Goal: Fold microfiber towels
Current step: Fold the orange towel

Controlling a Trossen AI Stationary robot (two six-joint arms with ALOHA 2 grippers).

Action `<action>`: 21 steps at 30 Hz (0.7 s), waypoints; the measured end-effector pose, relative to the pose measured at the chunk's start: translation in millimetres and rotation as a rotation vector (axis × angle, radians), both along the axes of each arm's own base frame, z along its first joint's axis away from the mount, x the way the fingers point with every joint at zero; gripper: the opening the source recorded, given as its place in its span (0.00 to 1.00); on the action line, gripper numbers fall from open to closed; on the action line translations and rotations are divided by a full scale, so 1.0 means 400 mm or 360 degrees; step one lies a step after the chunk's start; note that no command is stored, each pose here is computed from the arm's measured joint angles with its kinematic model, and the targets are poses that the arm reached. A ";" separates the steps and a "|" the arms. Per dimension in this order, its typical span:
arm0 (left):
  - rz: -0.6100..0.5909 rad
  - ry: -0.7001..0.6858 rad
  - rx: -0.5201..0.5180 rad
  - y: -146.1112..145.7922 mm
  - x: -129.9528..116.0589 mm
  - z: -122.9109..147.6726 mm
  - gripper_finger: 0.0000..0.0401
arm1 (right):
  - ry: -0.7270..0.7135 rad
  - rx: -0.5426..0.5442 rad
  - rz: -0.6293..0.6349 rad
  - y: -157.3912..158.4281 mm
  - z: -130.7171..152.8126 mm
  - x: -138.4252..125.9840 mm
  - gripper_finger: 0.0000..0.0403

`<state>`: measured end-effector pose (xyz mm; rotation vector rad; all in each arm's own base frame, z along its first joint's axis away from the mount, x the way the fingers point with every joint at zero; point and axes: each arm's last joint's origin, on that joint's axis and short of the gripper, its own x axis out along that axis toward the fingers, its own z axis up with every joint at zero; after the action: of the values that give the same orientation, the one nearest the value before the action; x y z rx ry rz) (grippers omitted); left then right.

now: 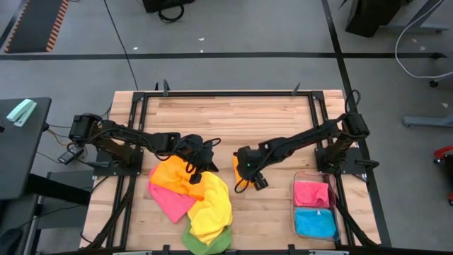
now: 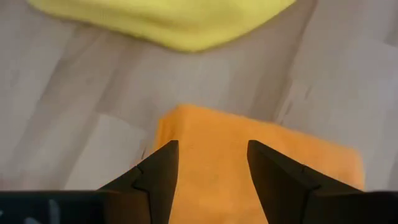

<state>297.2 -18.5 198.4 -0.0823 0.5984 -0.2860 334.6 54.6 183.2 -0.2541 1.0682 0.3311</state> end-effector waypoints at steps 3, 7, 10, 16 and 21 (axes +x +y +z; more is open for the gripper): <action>0.0000 0.0003 0.0000 0.000 0.000 0.000 0.06 | -0.0036 -0.0109 0.0030 0.040 -0.019 -0.010 0.50; -0.0001 0.0002 0.0000 0.000 0.000 0.000 0.04 | -0.0087 -0.0270 0.0038 0.094 -0.039 -0.024 0.50; -0.0001 -0.0002 0.0001 0.000 0.000 0.000 0.03 | -0.0144 -0.0368 0.0019 0.126 -0.036 -0.030 0.50; 0.0000 -0.0006 0.0000 0.000 0.001 0.001 0.05 | -0.0165 -0.0434 -0.0014 0.160 -0.046 -0.050 0.51; 0.0000 -0.0006 0.0000 0.000 0.001 0.001 0.05 | -0.0190 -0.0378 -0.0131 0.166 -0.071 -0.065 0.58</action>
<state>297.5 -18.5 198.8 -0.0815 0.5943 -0.2862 308.5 121.0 154.7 -0.4357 0.9970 0.1127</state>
